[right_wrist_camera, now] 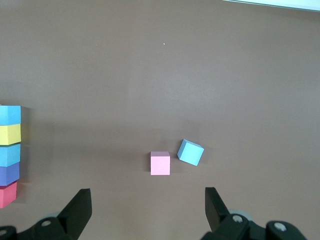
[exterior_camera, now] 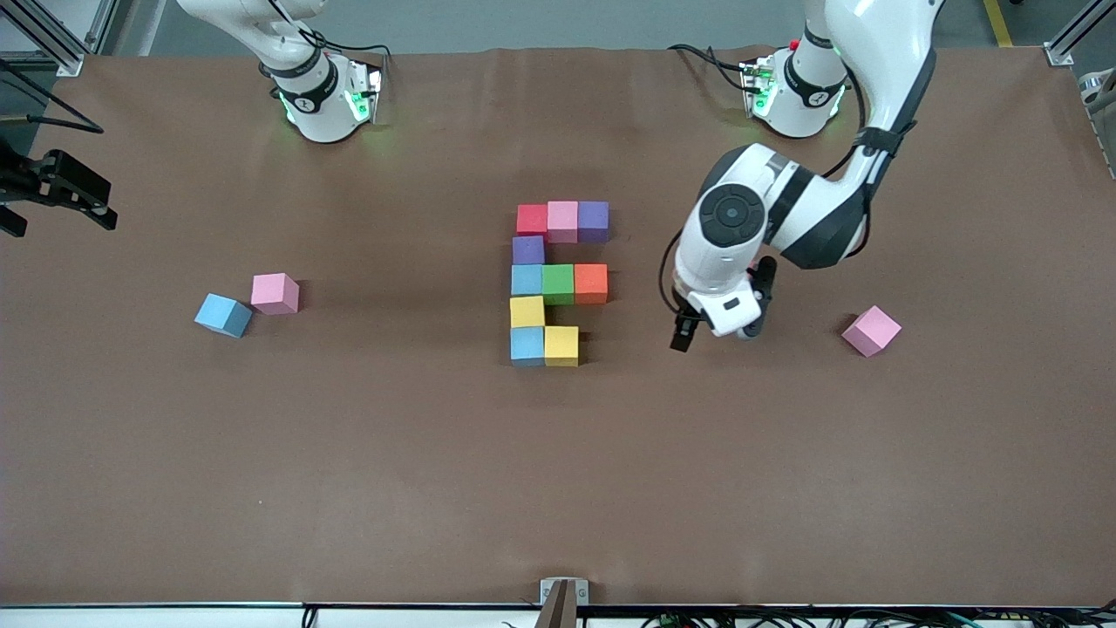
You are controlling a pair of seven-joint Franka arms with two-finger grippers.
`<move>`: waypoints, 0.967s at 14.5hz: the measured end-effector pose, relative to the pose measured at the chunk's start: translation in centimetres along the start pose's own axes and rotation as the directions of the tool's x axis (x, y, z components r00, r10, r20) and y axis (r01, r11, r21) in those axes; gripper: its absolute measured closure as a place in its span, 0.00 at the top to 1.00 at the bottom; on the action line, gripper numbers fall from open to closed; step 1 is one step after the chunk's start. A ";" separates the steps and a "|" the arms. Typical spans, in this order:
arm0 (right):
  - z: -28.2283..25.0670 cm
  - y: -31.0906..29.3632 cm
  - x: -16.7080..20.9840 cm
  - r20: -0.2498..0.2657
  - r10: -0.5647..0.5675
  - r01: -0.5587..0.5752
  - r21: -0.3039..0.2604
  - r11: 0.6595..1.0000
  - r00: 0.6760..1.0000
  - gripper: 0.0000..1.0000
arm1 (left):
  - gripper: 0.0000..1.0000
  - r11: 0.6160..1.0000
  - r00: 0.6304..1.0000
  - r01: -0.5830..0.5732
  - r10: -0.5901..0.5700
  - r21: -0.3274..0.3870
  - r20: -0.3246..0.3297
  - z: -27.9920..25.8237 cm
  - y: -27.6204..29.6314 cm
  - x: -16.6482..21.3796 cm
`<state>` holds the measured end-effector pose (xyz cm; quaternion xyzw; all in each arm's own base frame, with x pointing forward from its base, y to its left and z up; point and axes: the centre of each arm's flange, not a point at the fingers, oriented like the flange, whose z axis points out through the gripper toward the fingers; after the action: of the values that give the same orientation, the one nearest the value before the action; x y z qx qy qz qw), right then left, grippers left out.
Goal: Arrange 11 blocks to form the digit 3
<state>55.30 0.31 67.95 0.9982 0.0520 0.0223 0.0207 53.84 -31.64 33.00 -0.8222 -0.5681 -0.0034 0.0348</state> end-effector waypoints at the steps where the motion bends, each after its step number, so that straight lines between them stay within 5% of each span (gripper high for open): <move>1: 0.0 0.3 0.0 -0.001 0.007 -0.007 -0.001 1.000 1.000 1.00 | 1.00 1.000 1.000 -0.017 0.017 0.012 -0.009 0.2 -1.0 0.9; 7: -0.1 1.4 -0.1 -0.003 0.087 -0.087 -0.002 0.996 0.996 1.00 | 1.00 0.983 0.987 -0.152 0.156 0.098 -0.029 3.7 -7.2 7.3; 11: -0.1 1.4 -0.1 -0.003 0.090 -0.090 -0.001 0.996 0.996 1.00 | 1.00 0.964 0.965 -0.260 0.261 0.049 -0.007 7.8 -10.1 8.8; 14: -0.1 1.4 -0.1 -0.003 0.091 -0.091 -0.001 0.996 0.996 1.00 | 1.00 0.915 0.916 -0.402 0.402 0.041 0.006 9.4 -11.2 9.1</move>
<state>55.30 -1.06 68.08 0.9995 0.0065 0.0246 0.0201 46.28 -18.66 24.68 -0.9204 -0.3872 0.0147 0.0524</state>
